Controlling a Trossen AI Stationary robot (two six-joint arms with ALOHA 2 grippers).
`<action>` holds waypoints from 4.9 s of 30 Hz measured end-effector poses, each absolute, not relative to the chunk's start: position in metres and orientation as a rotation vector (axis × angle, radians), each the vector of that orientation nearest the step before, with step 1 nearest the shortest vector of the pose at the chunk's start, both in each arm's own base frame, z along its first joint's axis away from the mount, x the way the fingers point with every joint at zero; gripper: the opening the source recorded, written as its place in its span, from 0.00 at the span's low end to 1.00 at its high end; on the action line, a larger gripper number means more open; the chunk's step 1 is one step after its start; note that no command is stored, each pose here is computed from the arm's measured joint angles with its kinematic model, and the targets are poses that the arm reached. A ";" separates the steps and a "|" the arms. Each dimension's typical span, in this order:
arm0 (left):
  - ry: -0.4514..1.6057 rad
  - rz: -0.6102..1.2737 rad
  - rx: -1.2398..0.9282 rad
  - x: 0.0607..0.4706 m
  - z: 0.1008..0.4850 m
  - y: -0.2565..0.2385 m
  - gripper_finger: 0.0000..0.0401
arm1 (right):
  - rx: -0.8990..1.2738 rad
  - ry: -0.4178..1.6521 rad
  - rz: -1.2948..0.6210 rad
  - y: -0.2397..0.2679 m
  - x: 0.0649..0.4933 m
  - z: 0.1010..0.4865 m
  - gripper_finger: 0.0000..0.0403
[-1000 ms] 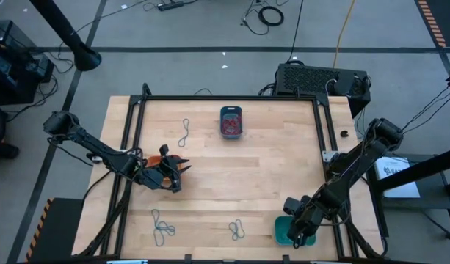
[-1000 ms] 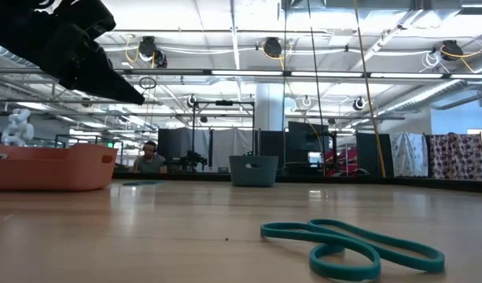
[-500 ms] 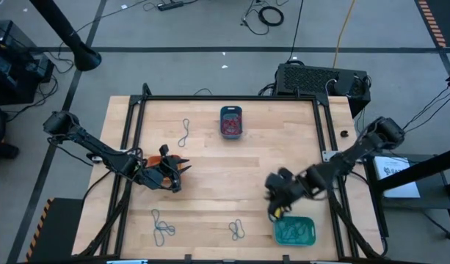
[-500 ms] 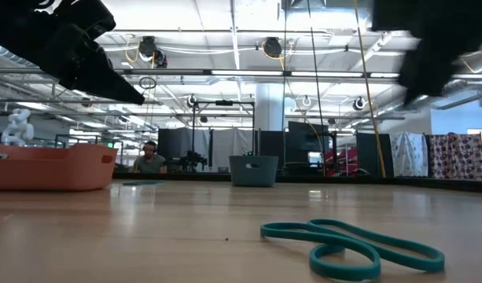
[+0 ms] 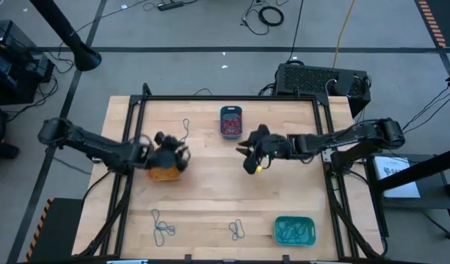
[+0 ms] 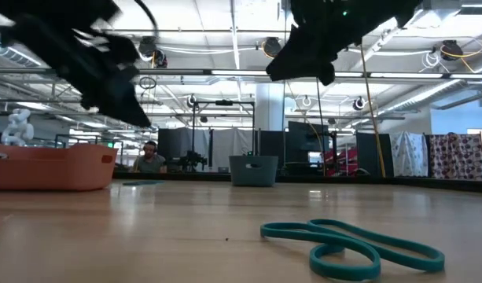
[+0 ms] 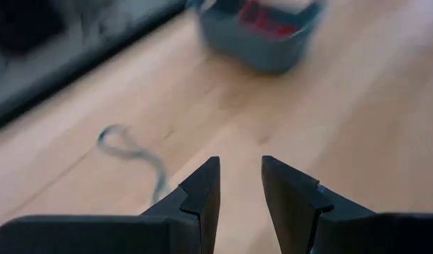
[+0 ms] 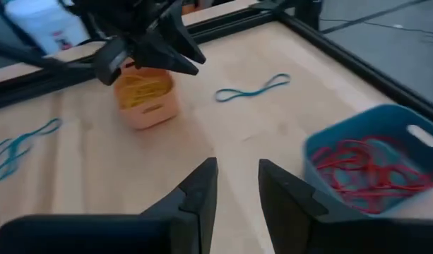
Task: Sort rubber bands into baskets
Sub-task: Put the top left blue rubber band into the light blue bin
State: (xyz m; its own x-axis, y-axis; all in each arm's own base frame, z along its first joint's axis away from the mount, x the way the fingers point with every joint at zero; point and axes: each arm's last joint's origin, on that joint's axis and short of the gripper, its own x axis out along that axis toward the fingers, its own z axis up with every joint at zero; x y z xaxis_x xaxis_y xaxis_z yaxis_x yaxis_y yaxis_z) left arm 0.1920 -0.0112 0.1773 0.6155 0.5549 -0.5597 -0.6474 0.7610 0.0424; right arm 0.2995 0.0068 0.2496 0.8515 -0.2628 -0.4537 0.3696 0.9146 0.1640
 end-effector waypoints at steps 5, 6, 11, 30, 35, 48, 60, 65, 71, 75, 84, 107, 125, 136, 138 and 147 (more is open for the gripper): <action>0.709 0.760 -0.315 0.193 0.183 0.048 0.28 | 0.255 0.447 -0.378 -0.007 0.299 0.249 0.24; 0.705 0.752 -0.341 0.193 0.186 0.059 0.28 | 0.256 0.449 -0.374 -0.008 0.299 0.249 0.24; 0.782 0.714 -0.471 0.192 0.174 0.097 0.28 | 0.291 0.485 -0.292 -0.012 0.299 0.247 0.24; 0.890 0.677 -0.532 0.212 0.127 0.122 0.28 | 0.241 0.599 -0.292 -0.013 0.293 0.238 0.24; 0.911 0.722 -0.496 0.212 0.124 0.124 0.28 | 0.238 0.620 -0.295 -0.012 0.292 0.236 0.24; 0.951 0.665 -0.494 0.214 0.116 0.124 0.26 | 0.238 0.622 -0.295 -0.012 0.292 0.236 0.24; 0.959 0.639 -0.457 0.216 0.117 0.123 0.02 | 0.235 0.644 -0.290 -0.010 0.290 0.234 0.24; 0.931 0.563 -0.401 0.229 0.130 0.112 0.01 | 0.218 0.651 -0.260 -0.003 0.290 0.234 0.24; 0.830 0.358 -0.326 0.258 0.151 0.081 0.01 | 0.193 0.640 -0.236 0.002 0.291 0.235 0.24; 0.739 0.173 -0.292 0.274 0.160 0.051 0.01 | 0.123 0.634 -0.189 0.009 0.292 0.236 0.24; 0.510 -0.114 -0.231 0.294 0.181 -0.005 0.00 | 0.055 0.564 -0.017 0.030 0.310 0.227 0.24; 0.423 -0.139 -0.186 0.295 0.189 -0.036 0.00 | -0.166 0.486 0.097 0.046 0.345 0.183 0.23; 0.521 -0.100 -0.145 0.291 0.180 -0.037 0.24 | -0.110 0.499 0.103 0.047 0.344 0.184 0.00; 0.696 -0.066 -0.148 0.281 0.166 -0.036 0.31 | 0.025 0.662 0.082 0.052 0.318 0.198 0.00; 0.736 -0.028 -0.162 0.279 0.163 -0.034 0.31 | 0.052 0.682 0.095 0.059 0.309 0.207 0.00; 0.834 0.005 -0.177 0.270 0.159 -0.035 0.31 | 0.388 0.766 0.319 0.117 0.268 0.236 0.00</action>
